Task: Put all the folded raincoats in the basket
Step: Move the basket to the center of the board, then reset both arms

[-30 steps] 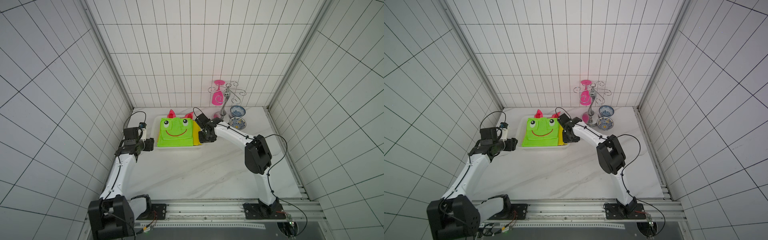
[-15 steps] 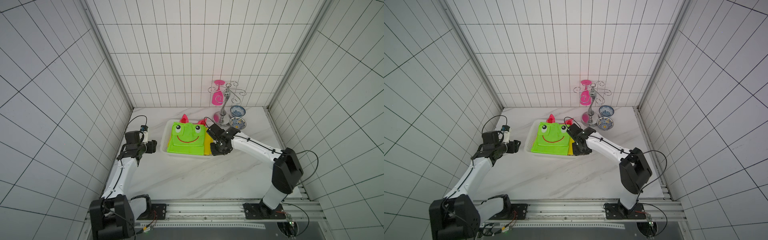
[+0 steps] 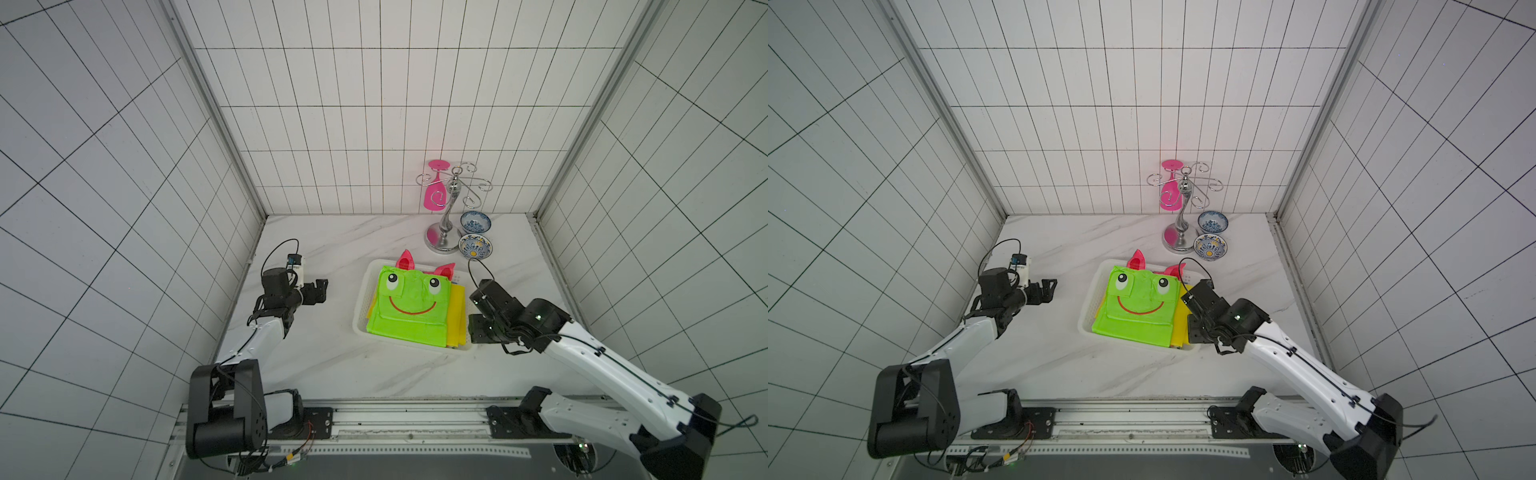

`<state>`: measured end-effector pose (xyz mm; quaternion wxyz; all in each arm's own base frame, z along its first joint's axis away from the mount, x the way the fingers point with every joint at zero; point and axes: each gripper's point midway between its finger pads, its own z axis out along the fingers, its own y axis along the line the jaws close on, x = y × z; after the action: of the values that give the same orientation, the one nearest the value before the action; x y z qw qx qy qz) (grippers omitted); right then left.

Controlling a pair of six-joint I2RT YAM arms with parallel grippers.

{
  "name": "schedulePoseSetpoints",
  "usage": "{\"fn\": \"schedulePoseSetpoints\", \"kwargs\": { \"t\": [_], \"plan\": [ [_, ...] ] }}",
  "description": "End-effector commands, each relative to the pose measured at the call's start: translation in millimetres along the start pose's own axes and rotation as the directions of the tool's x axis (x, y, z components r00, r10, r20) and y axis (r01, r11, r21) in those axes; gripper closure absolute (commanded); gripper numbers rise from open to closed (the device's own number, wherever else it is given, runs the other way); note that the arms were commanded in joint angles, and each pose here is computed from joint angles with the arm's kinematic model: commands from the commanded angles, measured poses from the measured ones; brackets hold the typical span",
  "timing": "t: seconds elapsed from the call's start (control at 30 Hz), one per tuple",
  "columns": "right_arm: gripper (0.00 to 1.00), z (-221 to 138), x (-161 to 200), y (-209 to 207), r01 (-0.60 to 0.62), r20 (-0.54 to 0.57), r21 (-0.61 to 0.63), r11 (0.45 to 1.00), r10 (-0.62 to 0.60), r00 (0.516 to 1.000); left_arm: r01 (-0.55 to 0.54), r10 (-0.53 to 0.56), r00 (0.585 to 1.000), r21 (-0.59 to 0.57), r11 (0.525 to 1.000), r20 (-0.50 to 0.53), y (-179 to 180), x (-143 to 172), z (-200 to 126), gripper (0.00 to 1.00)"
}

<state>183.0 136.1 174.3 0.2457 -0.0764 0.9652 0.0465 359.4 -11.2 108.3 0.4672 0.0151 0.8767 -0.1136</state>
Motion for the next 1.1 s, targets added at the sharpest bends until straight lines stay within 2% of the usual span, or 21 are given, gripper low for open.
{"fn": "schedulePoseSetpoints", "kwargs": {
  "t": [0.0, 0.07, 0.13, 0.23, 0.33, 0.47, 0.57, 0.7, 0.73, 0.8, 0.87, 0.9, 0.97, 1.07],
  "plan": [
    [0.37, -25, -45, -32, -0.044, 0.225, 0.13, 0.991, 0.014, 0.974, -0.056, 0.061, 0.977, -0.03, 0.998, 0.206, -1, -32, -6, 0.03],
    [0.31, -26, -63, -46, -0.075, 0.323, 0.17, 0.983, 0.016, 0.946, -0.054, 0.061, 0.966, -0.035, 0.998, 0.253, -1, -33, -9, 0.03],
    [0.01, -18, -79, -56, -0.094, 0.41, 0.173, 0.98, 0.015, 0.912, -0.038, 0.05, 0.951, -0.045, 0.998, 0.305, 0, -35, -12, 0.03],
    [0.01, -10, -101, -92, -0.218, 0.519, 0.195, 0.956, 0.088, 0.851, -0.043, 0.068, 0.929, -0.077, 0.996, 0.365, 4, -44, -12, 0.03],
    [0.01, 12, -118, -123, -0.254, 0.586, 0.168, 0.953, 0.111, 0.802, -0.025, 0.062, 0.926, -0.103, 0.994, 0.372, 11, -49, 0, 0.03],
    [0.01, 39, -136, -144, -0.176, 0.676, 0.209, 0.962, -0.012, 0.737, -0.003, 0.043, 0.942, -0.119, 0.993, 0.334, 22, -37, 28, 0.03],
    [0.01, 56, -141, -159, -0.163, 0.705, 0.302, 0.939, -0.105, 0.702, 0.0, 0.046, 0.928, -0.124, 0.992, 0.369, 25, -39, 32, 0.02],
    [0.01, 77, -150, -168, -0.148, 0.699, 0.311, 0.939, -0.12, 0.705, 0.018, 0.025, 0.955, -0.14, 0.99, 0.296, 28, -36, 35, 0.03],
    [0.01, 83, -151, -170, -0.152, 0.701, 0.305, 0.94, -0.114, 0.704, 0.018, 0.026, 0.952, -0.139, 0.99, 0.305, 28, -35, 35, 0.03],
    [0.01, 90, -160, -172, -0.147, 0.732, 0.275, 0.95, -0.108, 0.673, 0.015, 0.029, 0.947, -0.136, 0.991, 0.319, 28, -37, 35, 0.03],
    [0.01, 93, -170, -160, -0.04, 0.721, 0.258, 0.965, -0.165, 0.673, 0.018, 0.025, 0.953, -0.138, 0.99, 0.303, 28, -36, 35, 0.03],
    [0.01, 91, -175, -163, -0.052, 0.727, 0.26, 0.964, -0.16, 0.668, 0.019, 0.026, 0.952, -0.142, 0.99, 0.306, 29, -37, 35, 0.03],
    [0.01, 98, -173, -169, -0.091, 0.684, 0.202, 0.975, -0.073, 0.726, 0.017, 0.026, 0.951, -0.137, 0.99, 0.307, 28, -36, 36, 0.03],
    [0.01, 101, -157, -164, -0.09, 0.675, 0.158, 0.983, -0.041, 0.736, 0.016, 0.027, 0.952, -0.139, 0.99, 0.305, 28, -36, 36, 0.03]
  ]
}}
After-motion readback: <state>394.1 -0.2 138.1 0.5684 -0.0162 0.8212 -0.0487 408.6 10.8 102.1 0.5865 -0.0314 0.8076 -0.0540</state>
